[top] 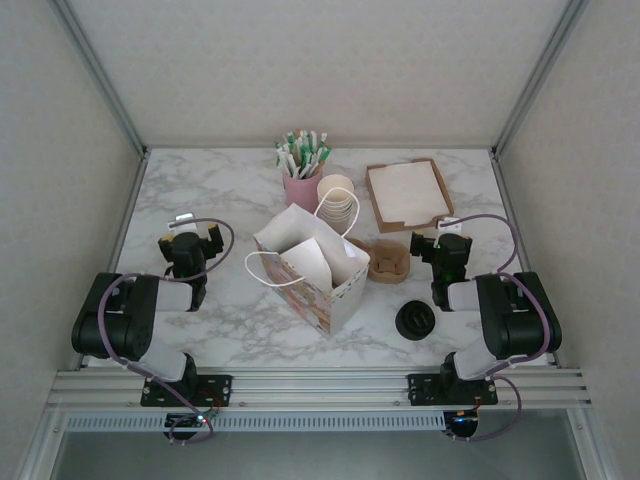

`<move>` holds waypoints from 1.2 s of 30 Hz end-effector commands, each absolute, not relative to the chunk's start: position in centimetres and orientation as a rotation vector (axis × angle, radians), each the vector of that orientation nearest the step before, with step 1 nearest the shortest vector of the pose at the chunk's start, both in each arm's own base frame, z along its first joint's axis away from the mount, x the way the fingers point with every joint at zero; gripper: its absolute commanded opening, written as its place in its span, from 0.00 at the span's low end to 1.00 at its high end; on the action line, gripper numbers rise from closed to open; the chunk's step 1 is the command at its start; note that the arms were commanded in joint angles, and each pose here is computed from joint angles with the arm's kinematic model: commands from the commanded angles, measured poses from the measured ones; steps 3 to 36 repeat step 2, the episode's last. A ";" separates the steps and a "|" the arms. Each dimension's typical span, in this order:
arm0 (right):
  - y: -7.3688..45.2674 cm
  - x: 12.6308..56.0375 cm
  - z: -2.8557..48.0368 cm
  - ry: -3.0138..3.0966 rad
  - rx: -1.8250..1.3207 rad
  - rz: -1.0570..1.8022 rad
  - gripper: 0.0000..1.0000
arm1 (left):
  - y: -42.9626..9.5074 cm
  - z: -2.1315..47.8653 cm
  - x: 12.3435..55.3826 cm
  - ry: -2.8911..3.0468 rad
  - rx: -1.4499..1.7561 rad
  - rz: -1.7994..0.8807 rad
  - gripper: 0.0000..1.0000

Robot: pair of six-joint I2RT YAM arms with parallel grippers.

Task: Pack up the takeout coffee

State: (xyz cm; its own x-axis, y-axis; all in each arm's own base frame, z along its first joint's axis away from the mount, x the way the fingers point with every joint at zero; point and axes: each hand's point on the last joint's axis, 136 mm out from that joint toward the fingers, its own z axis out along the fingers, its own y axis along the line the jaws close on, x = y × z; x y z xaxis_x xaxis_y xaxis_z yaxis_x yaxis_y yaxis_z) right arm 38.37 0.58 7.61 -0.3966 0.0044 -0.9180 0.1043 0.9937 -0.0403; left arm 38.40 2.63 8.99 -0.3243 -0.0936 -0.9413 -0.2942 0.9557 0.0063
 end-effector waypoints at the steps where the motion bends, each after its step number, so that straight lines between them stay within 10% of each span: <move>1: 0.5 39.1 8.5 1.948 0.090 -0.093 0.99 | 2.8 9.6 38.9 1.880 -0.303 0.190 1.00; 36: 0.5 39.1 8.4 1.950 0.088 -0.092 0.99 | 2.8 9.6 38.9 1.880 -0.303 0.189 1.00</move>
